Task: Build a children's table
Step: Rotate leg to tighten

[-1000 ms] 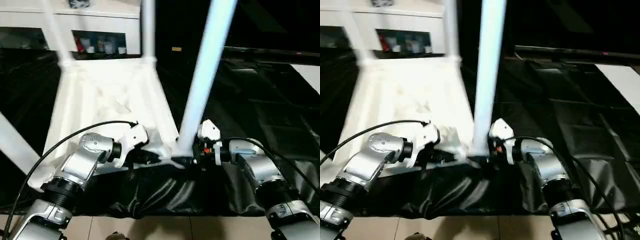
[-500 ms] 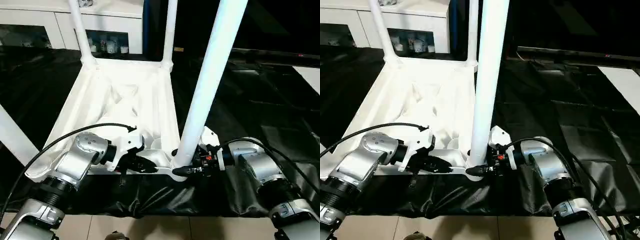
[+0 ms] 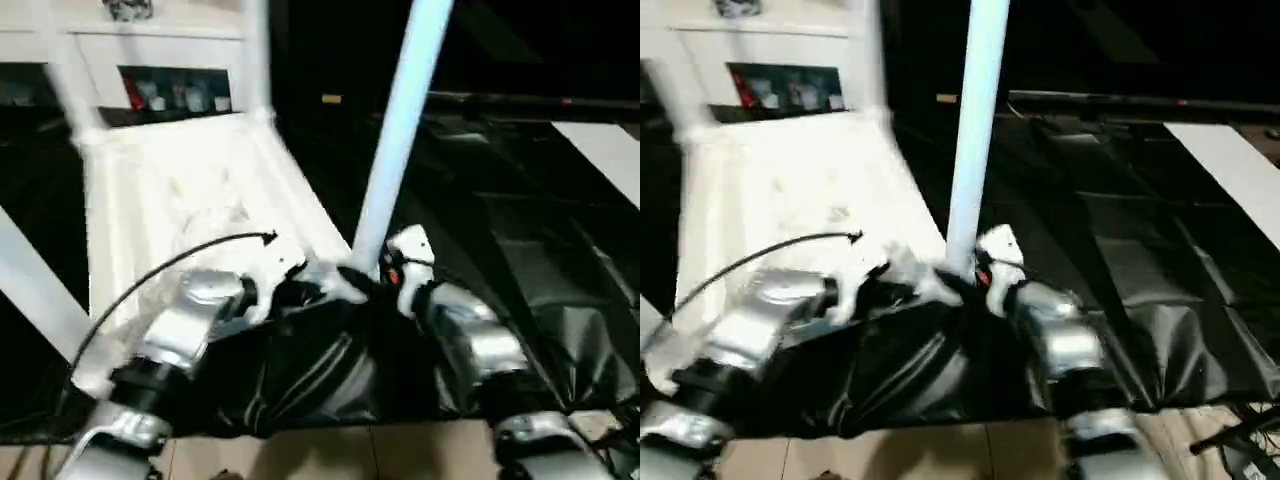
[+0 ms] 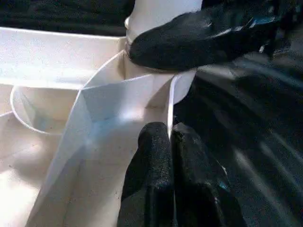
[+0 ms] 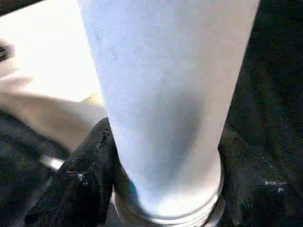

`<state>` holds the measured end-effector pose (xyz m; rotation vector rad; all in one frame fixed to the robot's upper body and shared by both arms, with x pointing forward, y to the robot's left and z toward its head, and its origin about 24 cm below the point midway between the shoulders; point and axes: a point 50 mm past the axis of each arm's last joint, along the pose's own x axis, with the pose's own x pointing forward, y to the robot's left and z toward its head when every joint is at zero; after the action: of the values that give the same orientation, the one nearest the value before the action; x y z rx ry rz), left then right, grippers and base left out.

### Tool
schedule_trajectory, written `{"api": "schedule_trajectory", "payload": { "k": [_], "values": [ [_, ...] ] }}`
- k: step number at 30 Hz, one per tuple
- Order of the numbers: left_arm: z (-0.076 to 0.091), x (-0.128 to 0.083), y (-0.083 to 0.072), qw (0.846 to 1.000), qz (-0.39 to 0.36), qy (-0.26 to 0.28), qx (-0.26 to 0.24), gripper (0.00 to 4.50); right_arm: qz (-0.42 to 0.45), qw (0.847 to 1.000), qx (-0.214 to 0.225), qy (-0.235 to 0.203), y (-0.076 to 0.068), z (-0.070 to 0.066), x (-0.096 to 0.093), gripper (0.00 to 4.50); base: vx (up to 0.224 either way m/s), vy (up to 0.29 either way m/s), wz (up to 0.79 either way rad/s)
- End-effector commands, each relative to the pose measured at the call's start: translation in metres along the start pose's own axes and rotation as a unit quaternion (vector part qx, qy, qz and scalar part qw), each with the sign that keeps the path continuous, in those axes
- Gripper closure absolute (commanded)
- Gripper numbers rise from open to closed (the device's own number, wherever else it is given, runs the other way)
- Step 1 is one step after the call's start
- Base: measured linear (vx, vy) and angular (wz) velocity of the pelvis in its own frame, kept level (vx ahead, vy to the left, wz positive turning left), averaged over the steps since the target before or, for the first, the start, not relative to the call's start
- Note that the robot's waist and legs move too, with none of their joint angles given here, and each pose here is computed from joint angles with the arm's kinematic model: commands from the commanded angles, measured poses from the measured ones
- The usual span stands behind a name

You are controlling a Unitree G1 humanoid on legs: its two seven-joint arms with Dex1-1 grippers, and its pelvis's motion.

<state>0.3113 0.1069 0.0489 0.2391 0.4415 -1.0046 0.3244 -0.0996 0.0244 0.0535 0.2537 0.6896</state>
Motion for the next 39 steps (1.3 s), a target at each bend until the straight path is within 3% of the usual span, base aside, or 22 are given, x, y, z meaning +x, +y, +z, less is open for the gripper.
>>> {"api": "schedule_trajectory", "payload": {
  "k": [1,2,4,5,8,9,11,17,20,27,37,39],
  "values": [
    [0.029,0.019,-0.019,0.998,-0.024,-0.058,0.016,4.50,0.072,0.997,0.003,0.022,0.042,-0.013,0.019,1.85,0.000,0.000,0.00],
    [0.030,0.022,-0.022,0.998,-0.028,-0.058,0.023,4.50,0.088,0.996,-0.005,0.006,0.049,-0.009,0.021,1.50,0.000,0.000,0.00],
    [0.031,0.022,-0.023,0.997,-0.028,-0.062,0.029,4.50,0.093,0.996,-0.008,-0.001,0.050,-0.006,0.022,1.50,0.000,0.000,0.00],
    [0.031,0.022,-0.023,0.997,-0.028,-0.062,0.029,4.50,0.093,0.996,-0.008,-0.001,0.050,-0.006,0.022,1.15,0.000,0.000,0.00],
    [0.033,0.020,-0.022,0.996,-0.038,-0.066,0.034,4.50,0.107,0.994,-0.010,-0.007,0.047,-0.002,0.020,1.11,0.000,0.000,0.00],
    [0.029,0.015,-0.020,0.996,-0.057,-0.059,0.046,4.50,0.122,0.992,-0.032,-0.004,0.039,0.003,0.015,0.83,0.000,0.000,0.00],
    [0.024,0.010,-0.019,0.994,-0.080,-0.045,0.057,4.50,0.147,0.988,-0.055,0.002,0.031,0.006,0.008,0.83,0.000,0.000,0.00],
    [0.011,-0.005,-0.017,0.985,-0.150,-0.003,0.088,4.50,0.261,0.957,-0.117,0.042,0.019,0.004,-0.014,0.83,0.000,0.000,0.00],
    [0.004,-0.016,-0.011,0.978,-0.180,0.028,0.103,4.50,0.340,0.925,-0.147,0.081,0.013,0.000,-0.030,0.83,0.000,0.000,0.00],
    [-0.001,-0.028,-0.004,0.969,-0.214,0.053,0.115,4.50,0.414,0.890,-0.158,0.106,0.013,0.000,-0.040,0.95,0.000,0.000,0.00],
    [0.000,-0.027,-0.006,0.970,-0.220,0.032,0.101,4.50,0.428,0.887,-0.140,0.099,0.020,-0.002,-0.037,1.56,0.000,0.000,0.00],
    [0.000,-0.024,-0.008,0.971,-0.216,0.025,0.096,4.50,0.420,0.894,-0.129,0.094,0.021,-0.004,-0.037,1.74,0.000,0.000,0.00]
  ]
}}
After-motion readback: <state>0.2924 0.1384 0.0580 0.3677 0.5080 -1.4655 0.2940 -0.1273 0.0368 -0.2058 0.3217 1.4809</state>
